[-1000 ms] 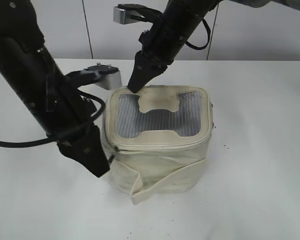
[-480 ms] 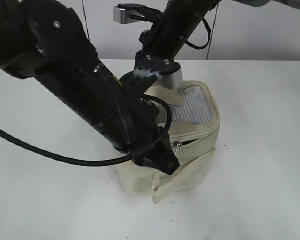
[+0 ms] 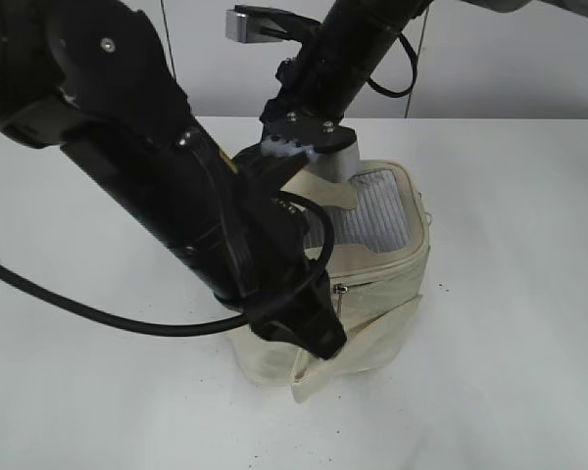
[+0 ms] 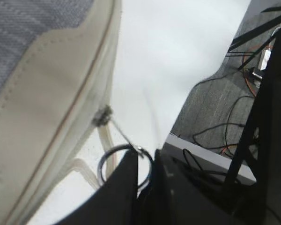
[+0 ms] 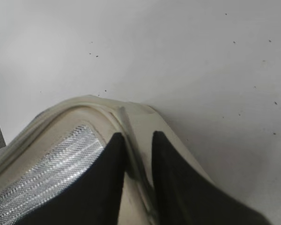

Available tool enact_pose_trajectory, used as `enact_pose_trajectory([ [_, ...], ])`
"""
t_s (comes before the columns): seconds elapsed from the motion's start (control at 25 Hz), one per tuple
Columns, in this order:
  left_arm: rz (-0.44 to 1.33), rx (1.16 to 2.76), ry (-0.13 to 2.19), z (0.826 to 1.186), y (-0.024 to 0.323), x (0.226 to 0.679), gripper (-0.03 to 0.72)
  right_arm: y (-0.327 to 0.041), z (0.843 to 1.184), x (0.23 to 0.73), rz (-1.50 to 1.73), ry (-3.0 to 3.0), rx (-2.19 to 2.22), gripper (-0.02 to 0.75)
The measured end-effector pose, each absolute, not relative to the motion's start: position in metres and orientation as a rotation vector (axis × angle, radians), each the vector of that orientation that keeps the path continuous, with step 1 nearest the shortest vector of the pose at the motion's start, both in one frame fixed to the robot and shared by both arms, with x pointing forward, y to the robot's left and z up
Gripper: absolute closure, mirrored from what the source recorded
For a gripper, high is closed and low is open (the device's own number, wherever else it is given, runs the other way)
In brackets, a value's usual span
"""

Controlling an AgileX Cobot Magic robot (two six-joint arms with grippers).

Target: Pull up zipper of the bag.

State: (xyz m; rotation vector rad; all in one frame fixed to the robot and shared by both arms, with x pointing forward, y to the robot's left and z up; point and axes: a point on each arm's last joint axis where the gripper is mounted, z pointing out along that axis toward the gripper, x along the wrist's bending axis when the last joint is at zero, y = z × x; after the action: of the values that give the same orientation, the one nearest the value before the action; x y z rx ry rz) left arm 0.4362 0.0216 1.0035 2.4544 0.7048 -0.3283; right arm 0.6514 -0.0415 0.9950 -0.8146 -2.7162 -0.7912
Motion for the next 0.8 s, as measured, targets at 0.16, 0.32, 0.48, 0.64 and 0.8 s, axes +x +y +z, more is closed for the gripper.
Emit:
enact_pose_trajectory([
  [0.16, -0.280, 2.540, 0.696, 1.013, 0.031, 0.428, 0.442, -0.047, 1.005, 0.651, -0.753, -2.752, -0.889, 0.427],
  [0.32, -0.130, 2.582, 0.659, 1.026, 0.042, 0.430, 0.242, -0.062, 1.028, 0.650, -0.687, -2.861, -0.992, 0.262],
  [0.48, 0.016, 2.496, 0.621, 1.049, 0.047, 0.434, 0.188, -0.087, 1.051, 0.655, -0.664, -2.920, -1.133, 0.233],
  [0.64, 0.116, 2.393, 0.670, 1.069, 0.052, 0.458, 0.181, -0.123, 1.069, 0.663, -0.699, -2.884, -1.314, 0.227],
  [0.8, 0.205, 2.307, 0.761, 1.081, 0.060, 0.498, 0.180, -0.164, 1.075, 0.664, -0.682, -2.824, -1.462, 0.226],
])
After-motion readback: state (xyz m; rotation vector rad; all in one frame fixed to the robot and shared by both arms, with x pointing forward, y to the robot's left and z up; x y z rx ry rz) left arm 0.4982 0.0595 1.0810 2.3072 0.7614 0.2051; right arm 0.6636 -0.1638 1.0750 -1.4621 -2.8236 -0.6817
